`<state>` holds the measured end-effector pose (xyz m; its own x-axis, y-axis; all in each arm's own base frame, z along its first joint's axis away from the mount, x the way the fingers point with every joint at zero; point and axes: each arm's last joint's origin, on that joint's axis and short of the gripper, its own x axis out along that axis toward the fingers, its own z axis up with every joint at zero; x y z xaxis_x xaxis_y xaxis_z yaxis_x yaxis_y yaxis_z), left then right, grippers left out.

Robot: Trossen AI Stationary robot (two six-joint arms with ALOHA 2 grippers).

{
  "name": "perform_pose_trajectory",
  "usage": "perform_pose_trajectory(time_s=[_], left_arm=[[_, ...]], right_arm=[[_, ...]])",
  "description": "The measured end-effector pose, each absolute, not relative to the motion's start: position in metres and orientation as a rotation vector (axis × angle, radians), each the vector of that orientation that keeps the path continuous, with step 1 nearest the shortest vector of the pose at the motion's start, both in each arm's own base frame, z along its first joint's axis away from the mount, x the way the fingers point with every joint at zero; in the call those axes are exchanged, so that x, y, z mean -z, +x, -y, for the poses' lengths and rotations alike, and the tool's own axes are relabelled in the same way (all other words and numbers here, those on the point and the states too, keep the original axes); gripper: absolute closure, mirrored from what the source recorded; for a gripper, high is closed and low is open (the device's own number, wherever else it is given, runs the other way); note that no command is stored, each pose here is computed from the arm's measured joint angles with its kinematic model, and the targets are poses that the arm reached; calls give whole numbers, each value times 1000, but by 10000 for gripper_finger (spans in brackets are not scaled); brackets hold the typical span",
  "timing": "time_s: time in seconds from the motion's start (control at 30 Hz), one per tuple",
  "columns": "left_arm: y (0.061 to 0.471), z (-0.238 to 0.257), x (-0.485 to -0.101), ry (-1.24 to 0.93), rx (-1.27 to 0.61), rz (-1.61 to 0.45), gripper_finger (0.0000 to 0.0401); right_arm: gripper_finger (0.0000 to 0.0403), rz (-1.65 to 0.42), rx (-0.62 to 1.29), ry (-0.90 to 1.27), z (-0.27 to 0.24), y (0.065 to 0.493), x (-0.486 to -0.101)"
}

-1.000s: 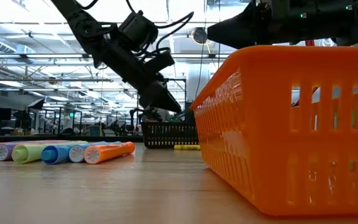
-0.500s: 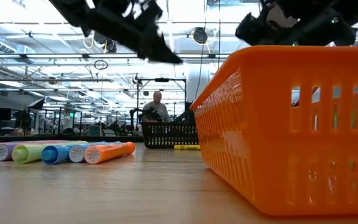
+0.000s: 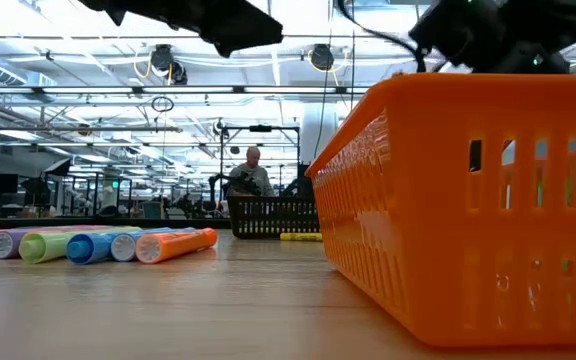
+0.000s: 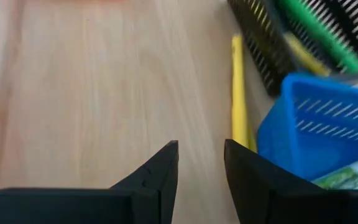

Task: Pick & Place Markers
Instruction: Put the yellow pen into the black bin

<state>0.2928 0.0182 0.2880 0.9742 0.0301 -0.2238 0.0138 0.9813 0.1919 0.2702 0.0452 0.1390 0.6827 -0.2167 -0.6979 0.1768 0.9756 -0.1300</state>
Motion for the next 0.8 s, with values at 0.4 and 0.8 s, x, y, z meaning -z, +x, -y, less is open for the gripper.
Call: perform_pose_trajectory(time_s=[0.4,0.8], left_arm=[[286,-13,-294,195,7,-227,249],[286,-13,-292,194,8,-237,249]], right_arm=[[266,-878,283,-84,-27,275,-115],[299,-875,248,-101,-24,280,-109]])
